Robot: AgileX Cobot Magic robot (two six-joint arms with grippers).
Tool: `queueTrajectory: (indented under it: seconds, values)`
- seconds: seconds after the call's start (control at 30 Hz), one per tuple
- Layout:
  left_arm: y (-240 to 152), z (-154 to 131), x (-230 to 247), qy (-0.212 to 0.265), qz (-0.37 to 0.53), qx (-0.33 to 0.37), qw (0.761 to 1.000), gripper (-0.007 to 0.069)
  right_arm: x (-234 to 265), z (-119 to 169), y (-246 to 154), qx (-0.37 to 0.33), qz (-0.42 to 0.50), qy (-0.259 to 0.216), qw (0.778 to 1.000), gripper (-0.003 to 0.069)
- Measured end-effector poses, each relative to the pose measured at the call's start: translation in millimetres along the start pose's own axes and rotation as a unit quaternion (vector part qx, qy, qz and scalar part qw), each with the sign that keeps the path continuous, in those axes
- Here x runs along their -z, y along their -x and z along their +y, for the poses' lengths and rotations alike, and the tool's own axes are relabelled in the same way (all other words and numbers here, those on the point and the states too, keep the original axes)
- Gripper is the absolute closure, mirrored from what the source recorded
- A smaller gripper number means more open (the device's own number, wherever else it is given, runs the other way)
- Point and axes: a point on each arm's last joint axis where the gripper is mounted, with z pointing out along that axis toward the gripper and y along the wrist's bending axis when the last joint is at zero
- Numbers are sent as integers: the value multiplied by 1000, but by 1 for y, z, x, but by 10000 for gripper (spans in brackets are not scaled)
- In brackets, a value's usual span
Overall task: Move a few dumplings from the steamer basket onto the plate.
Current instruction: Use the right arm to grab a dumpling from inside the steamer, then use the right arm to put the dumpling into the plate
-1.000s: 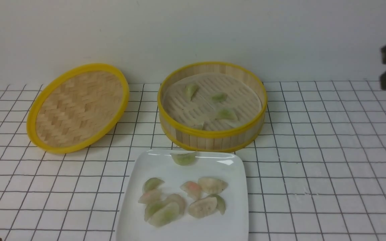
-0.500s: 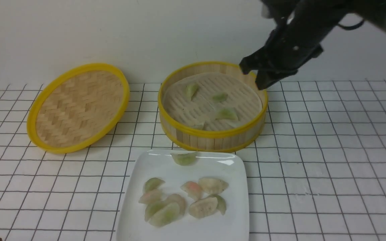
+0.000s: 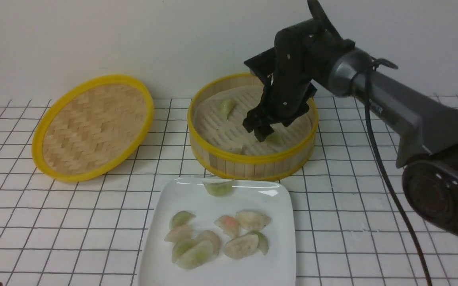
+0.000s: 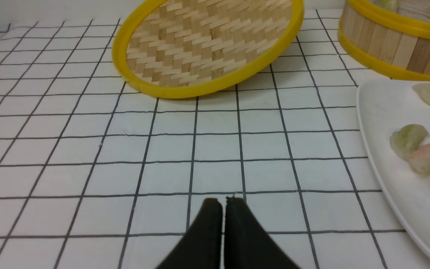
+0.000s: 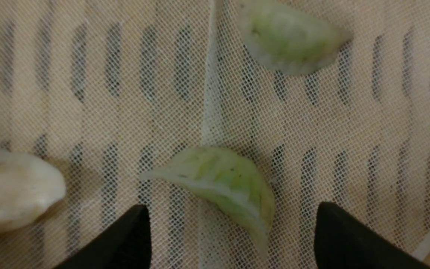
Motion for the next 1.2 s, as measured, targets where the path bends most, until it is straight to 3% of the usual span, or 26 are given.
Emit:
queueTrajectory:
  seconds: [0.07, 0.13, 0.2, 0.3, 0.33, 0.5, 0.57, 0.67, 0.77, 0.93, 1.0, 1.07, 1.13, 1.2]
  values:
    - [0, 0, 0, 0, 0, 0, 1000, 631, -10, 0, -3, 4, 10, -3, 1000, 119]
    - [0, 0, 0, 0, 0, 0, 1000, 631, -16, 1, -4, 4, 16, 0, 1000, 168]
    - [0, 0, 0, 0, 0, 0, 1000, 631, -15, 1, -3, 5, 12, 0, 1000, 286]
    - [0, 0, 0, 0, 0, 0, 1000, 631, -12, 1, -1, 5, 8, -1, 1000, 533]
    - [0, 0, 0, 0, 0, 0, 1000, 631, -6, 0, 1, 3, 0, -1, 1000, 556]
    - [0, 0, 0, 0, 0, 0, 1000, 631, 58, -2, 11, -18, -56, 12, 998, 552]
    - [0, 0, 0, 0, 0, 0, 1000, 631, 110, 1, 3, -27, -82, 34, 996, 552]
    - [0, 0, 0, 0, 0, 0, 1000, 631, 148, 13, -19, -33, -79, 68, 994, 552]
    - [0, 0, 0, 0, 0, 0, 1000, 631, 151, 36, -48, -23, -36, 113, 993, 552]
    - [0, 0, 0, 0, 0, 0, 1000, 631, 107, 80, -77, -4, 50, 161, 986, 537]
    - [0, 0, 0, 0, 0, 0, 1000, 631, 97, 88, -79, 3, 60, 163, 985, 505]
    - [0, 0, 0, 0, 0, 0, 1000, 631, 90, 97, -78, 10, 67, 167, 984, 423]
    - [0, 0, 0, 0, 0, 0, 1000, 631, 91, 101, -73, 15, 62, 169, 984, 282]
    - [0, 0, 0, 0, 0, 0, 1000, 631, 98, 99, -65, 19, 41, 163, 986, 188]
